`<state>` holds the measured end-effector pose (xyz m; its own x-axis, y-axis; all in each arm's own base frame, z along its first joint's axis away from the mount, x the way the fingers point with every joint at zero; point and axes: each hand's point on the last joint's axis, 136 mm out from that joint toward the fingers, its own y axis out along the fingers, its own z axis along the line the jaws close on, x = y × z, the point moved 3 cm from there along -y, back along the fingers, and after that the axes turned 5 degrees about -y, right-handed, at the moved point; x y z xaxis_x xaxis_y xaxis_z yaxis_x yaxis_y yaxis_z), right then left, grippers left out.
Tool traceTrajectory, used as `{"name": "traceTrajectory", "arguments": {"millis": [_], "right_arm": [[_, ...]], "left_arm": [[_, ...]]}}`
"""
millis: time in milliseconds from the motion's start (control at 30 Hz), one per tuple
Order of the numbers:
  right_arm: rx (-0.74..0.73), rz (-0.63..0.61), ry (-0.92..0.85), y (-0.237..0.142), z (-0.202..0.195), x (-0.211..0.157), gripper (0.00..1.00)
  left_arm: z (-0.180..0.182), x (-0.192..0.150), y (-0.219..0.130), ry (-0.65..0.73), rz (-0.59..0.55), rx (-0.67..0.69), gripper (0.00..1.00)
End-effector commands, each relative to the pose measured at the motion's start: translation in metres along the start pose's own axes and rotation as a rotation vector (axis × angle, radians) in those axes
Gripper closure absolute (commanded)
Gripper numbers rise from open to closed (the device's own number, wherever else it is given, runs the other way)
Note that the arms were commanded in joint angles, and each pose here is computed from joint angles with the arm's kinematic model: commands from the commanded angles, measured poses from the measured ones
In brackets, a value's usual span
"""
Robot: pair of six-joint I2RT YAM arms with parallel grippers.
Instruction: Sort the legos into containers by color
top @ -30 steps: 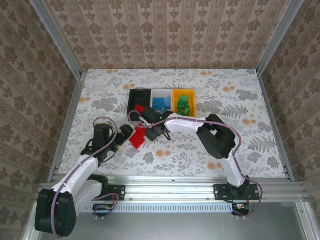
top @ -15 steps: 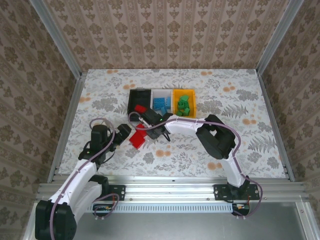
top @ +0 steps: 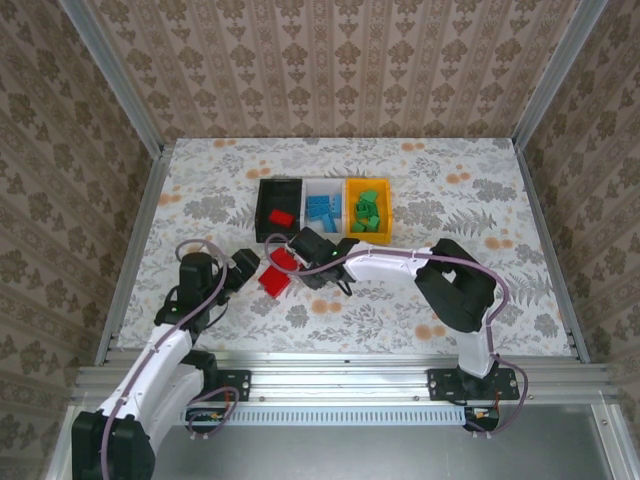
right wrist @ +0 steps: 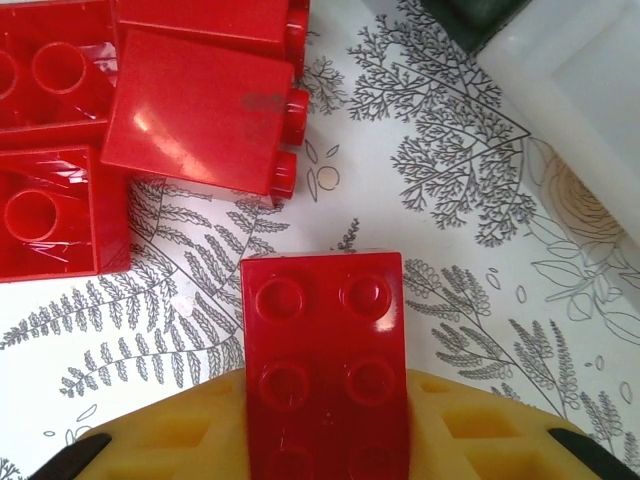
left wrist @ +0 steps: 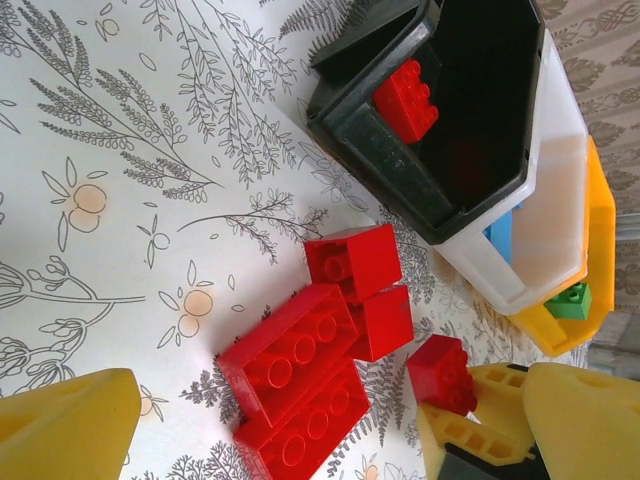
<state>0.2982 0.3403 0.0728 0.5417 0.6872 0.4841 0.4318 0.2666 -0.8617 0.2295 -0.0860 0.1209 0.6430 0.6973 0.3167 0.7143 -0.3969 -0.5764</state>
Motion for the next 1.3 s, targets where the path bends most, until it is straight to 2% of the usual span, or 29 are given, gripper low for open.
{"name": "traceTrajectory", "arguments": {"millis": [0,367,567,733,933,1133,1267], "right_arm": [[-0.03,-0.053,0.037,-0.015,-0.007,0.009,0.65],[-0.038,-0.166,0.032,-0.043,-0.017,0.064,0.65],[-0.049,-0.183,0.061,-0.021,-0.041,0.103,0.65],[-0.065,-0.171,0.095,0.007,-0.064,0.124,0.63],[-0.043,-0.211,0.148,0.018,-0.085,0.144,0.6],[-0.042,-0.227,0.132,0.014,-0.082,0.153,0.42],[-0.066,-0.246,0.123,-0.006,-0.076,0.155,0.4]], "left_arm": [[0.01,0.0,-0.001,0.008,-0.017,0.026,0.0],[0.008,0.004,0.0,0.004,-0.033,0.021,0.0],[0.005,0.006,-0.004,0.009,-0.029,0.028,0.0],[0.003,0.008,-0.007,0.008,-0.04,0.025,0.0],[0.004,0.008,-0.005,-0.001,-0.036,0.03,0.0],[0.0,0.009,-0.003,0.0,-0.026,0.025,0.0],[0.0,0.009,-0.003,-0.002,-0.02,0.024,0.0]]}}
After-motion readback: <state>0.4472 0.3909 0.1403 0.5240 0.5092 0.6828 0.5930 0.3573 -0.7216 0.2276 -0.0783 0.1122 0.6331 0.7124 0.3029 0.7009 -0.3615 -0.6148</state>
